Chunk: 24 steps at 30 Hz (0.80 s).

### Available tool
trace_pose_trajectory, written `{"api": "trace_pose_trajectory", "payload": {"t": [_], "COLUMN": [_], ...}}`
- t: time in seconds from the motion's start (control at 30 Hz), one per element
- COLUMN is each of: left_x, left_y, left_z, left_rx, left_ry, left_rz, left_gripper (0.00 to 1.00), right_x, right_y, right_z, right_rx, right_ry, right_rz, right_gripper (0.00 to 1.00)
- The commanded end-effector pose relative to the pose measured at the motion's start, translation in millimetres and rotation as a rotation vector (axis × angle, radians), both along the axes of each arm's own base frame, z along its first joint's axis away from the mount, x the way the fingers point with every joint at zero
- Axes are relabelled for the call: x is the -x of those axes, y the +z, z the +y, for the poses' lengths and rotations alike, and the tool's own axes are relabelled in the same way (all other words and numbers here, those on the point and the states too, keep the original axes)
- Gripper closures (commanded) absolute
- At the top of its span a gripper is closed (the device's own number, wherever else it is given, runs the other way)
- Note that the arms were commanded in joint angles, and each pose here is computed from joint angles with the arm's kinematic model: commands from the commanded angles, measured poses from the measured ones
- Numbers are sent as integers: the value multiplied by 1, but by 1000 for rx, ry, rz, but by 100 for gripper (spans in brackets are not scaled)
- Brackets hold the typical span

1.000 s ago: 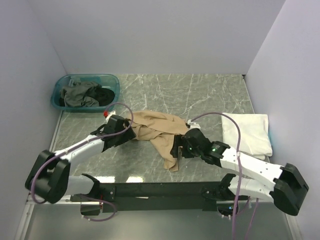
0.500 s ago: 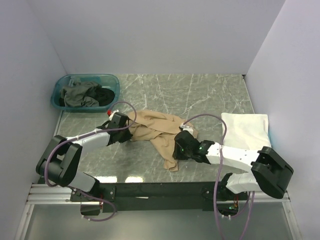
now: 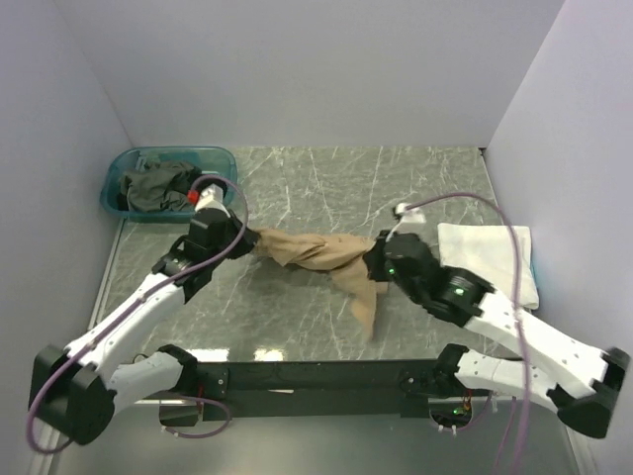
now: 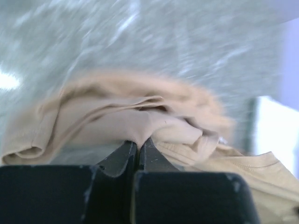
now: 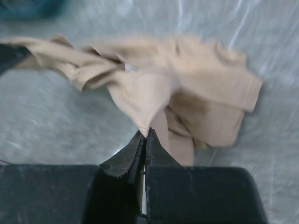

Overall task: Fold and stack the t-shirts
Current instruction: Flatten the tshirt out

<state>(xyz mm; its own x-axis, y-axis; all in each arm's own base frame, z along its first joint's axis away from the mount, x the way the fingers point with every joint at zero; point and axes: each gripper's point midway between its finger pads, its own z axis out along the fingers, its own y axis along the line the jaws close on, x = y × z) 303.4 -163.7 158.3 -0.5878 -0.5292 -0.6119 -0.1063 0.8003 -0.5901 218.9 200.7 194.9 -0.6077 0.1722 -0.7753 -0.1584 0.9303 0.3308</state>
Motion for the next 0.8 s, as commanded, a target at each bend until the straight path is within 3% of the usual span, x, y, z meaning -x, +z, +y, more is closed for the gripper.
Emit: {"api": "trace_pose_trajectory", "payload": {"t": [0.0,0.23,0.4,0.5,0.63,0.77], "left_x": [0,30,67,85,109,107], "left_y": [98,251,343,376,418,433], "left_z": [-11,-15,-12,-4,16,27], "left_rx": [85,203,277,307,325,300], "left_ry": [-55,-155,-243,-255,-213,-155], "left_rz": [-230,-574,-783,-870,-974,-1019], "left_gripper": [99,99,99,99,99,99], "right_x": [-2,19,56,75,91,70], "right_y": [70,205,294,329,378,385], "right_z": [-39,-64,-72,-69,-85,-80], "right_rx": [29,-136,-259,-300,-326,-240], "right_ry": [-54,9,169,271,286,235], "right_rz": [-195,-475,-656,-728,-817,-800], "right_gripper": [100,100,100,100,100,100]}}
